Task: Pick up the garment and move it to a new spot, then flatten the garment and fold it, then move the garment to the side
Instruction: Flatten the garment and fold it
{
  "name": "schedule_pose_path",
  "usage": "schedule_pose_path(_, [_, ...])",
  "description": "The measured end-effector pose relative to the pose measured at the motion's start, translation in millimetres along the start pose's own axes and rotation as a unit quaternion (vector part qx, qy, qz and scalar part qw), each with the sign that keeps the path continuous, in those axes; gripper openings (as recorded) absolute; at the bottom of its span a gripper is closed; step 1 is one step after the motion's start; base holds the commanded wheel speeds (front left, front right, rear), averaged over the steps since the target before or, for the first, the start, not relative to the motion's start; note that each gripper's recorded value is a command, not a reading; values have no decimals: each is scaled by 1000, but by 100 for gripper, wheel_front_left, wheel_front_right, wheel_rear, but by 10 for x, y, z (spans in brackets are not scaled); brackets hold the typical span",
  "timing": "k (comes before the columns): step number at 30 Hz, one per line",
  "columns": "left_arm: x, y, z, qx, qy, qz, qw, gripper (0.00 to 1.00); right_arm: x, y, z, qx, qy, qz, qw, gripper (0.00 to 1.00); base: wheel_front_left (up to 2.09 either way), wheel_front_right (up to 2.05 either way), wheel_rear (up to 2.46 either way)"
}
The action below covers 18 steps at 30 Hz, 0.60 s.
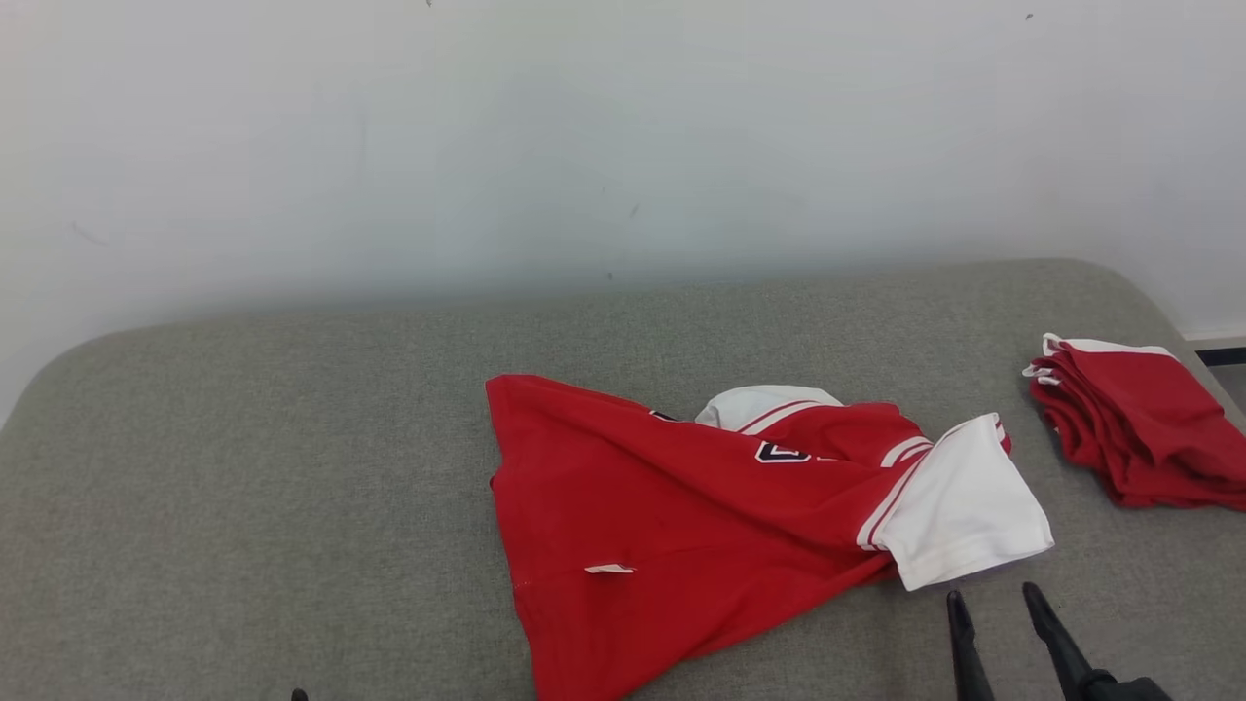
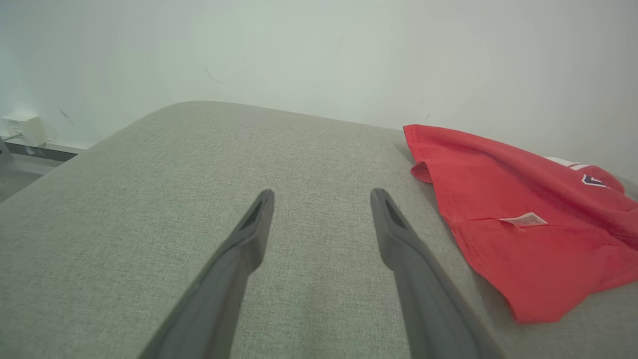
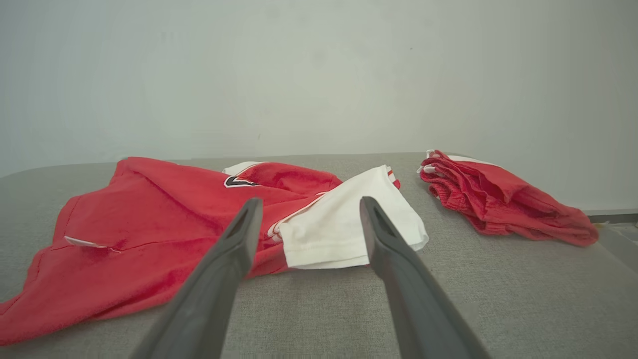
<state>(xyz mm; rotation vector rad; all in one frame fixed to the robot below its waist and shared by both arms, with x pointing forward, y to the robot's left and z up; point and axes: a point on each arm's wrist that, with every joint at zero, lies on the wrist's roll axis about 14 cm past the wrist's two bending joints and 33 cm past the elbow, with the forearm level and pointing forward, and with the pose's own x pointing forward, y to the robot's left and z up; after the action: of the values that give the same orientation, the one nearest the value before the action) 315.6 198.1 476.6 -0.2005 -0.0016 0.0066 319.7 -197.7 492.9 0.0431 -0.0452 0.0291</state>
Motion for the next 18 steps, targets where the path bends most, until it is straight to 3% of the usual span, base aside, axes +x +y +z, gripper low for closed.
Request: schedule_pose_path(18, [-47,-6,-96,-2,15,1,1000,100,2,185,-105,-7,17,31,999,100,0,0,0])
